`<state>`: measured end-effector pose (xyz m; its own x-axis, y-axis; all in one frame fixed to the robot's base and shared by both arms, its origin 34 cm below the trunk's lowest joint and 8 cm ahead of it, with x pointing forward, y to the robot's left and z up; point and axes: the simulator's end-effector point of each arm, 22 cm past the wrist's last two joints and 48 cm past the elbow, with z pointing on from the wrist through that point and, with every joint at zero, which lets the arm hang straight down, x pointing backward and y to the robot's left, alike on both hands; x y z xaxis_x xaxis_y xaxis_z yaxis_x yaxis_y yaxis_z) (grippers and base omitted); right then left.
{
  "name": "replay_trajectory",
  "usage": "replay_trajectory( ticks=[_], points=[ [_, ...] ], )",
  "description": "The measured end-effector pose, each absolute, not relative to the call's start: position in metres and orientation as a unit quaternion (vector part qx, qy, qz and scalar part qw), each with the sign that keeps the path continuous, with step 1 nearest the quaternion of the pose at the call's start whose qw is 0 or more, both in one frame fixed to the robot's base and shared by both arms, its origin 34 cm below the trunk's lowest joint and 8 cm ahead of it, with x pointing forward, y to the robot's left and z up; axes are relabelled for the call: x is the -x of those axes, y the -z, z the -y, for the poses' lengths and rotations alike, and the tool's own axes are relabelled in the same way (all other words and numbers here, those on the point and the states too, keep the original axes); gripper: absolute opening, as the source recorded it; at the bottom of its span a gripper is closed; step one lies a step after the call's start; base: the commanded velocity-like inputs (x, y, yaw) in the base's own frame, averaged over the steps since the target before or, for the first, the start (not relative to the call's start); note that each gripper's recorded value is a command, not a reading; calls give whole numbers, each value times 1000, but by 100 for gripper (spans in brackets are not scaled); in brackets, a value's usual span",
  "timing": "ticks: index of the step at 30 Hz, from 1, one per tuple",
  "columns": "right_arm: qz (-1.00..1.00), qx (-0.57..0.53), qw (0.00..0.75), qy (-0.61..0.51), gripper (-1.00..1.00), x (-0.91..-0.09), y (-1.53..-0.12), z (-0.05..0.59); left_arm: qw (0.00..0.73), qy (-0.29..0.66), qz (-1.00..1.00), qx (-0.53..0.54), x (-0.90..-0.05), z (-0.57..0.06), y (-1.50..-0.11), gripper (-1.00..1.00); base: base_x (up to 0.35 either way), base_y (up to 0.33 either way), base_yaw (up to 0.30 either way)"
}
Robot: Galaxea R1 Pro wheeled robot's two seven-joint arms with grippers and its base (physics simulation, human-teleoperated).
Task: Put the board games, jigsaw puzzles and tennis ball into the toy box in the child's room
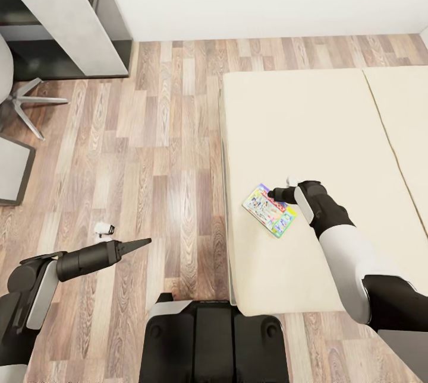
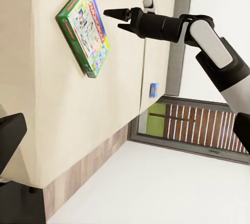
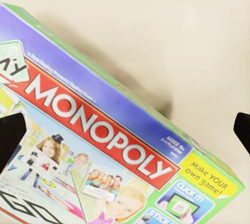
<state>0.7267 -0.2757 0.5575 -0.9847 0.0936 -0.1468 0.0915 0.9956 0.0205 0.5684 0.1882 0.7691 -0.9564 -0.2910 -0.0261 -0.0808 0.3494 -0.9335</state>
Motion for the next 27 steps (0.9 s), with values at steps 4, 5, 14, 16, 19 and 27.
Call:
replay_trajectory(
  ticks=[4, 5, 14, 16, 19, 27],
  points=[
    [-996, -46, 71, -7, 100, -724, -553, 275, 91, 558, -816, 116, -567, -188, -766, 100, 0, 0, 0],
    [-996, -46, 70, -7, 100, -723, -552, 275, 91, 558, -816, 116, -566, -188, -765, 100, 0, 0, 0],
    [-997, -46, 63, -7, 100, -717, -544, 275, 85, 557, -817, 120, -563, -188, -759, 100, 0, 0, 0],
    [-997, -46, 62, -7, 100, -716, -542, 275, 83, 557, -817, 121, -562, -188, -757, 100, 0, 0, 0],
    [-997, -46, 59, -7, 100, -714, -539, 275, 81, 557, -817, 123, -561, -188, -755, 100, 0, 0, 0],
    [-998, -46, 53, -8, 100, -708, -531, 273, 76, 556, -818, 126, -558, -188, -749, 100, 0, 0, 0]
  ],
)
